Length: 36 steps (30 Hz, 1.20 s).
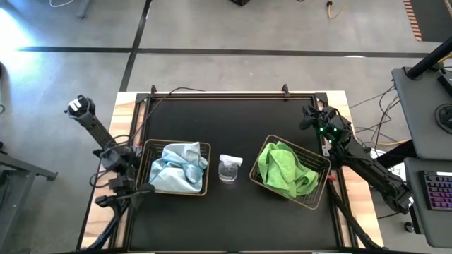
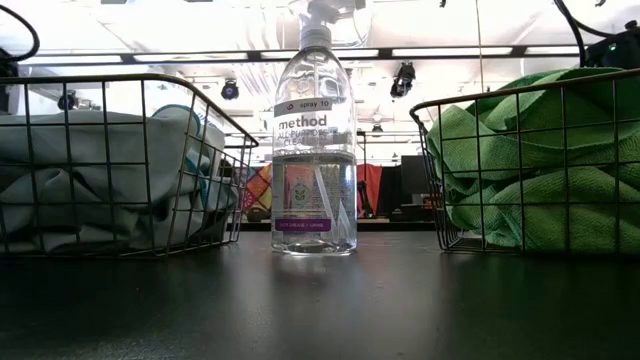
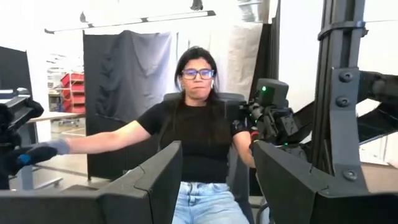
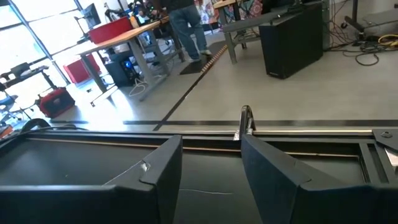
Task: Sort microfiber towel by color & place in baskets
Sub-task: Return to Home Position
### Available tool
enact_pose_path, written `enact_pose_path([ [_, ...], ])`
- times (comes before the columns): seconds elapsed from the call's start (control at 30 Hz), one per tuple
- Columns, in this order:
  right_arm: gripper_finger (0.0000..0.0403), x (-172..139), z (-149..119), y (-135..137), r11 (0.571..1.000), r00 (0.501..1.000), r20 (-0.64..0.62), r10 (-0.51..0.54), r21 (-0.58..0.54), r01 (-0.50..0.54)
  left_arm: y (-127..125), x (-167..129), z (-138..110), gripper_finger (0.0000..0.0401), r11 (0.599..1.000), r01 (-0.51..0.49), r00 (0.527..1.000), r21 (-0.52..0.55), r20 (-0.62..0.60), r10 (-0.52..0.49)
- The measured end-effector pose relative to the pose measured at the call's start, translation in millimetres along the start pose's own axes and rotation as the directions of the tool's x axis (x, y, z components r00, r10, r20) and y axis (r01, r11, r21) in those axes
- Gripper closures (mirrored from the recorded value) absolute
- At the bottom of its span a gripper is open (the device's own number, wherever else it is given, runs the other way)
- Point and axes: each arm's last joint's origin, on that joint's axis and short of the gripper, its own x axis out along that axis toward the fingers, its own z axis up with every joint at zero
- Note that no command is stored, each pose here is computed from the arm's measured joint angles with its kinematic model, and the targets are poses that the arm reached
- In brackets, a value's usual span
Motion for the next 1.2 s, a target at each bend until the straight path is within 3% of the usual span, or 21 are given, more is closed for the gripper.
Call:
enact_pose_path([
  [0.47,0.0243,0.0,0.0,0.0,1.000,1.000,0.000,0.000,0.000,0.000,41.8,-30.4,10.5,0.0216,0.988,-0.151,0.988,0.034,-0.036,0.152],
  [0.8,0.0243,0.0,-0.1,0.0,1.000,1.000,-0.001,-0.001,0.000,0.001,65.1,-74.2,25.5,0.0216,0.942,-0.337,0.939,0.012,-0.072,0.337],
  [0.97,0.0243,0.0,-0.1,0.0,1.000,1.000,-0.001,-0.001,0.000,0.001,67.7,-95.5,31.1,0.0216,0.923,-0.374,0.916,0.088,-0.121,0.383],
  [1.1,0.0243,0.0,-0.1,-0.1,1.000,1.000,-0.001,-0.001,0.000,0.001,68.2,-109.9,35.0,0.0216,0.885,-0.439,0.879,0.155,-0.131,0.459],
  [1.2,0.0243,0.0,-0.1,-0.1,1.000,1.000,-0.001,-0.001,0.000,0.001,68.5,-120.8,38.2,0.0216,0.831,-0.526,0.828,0.181,-0.114,0.549],
])
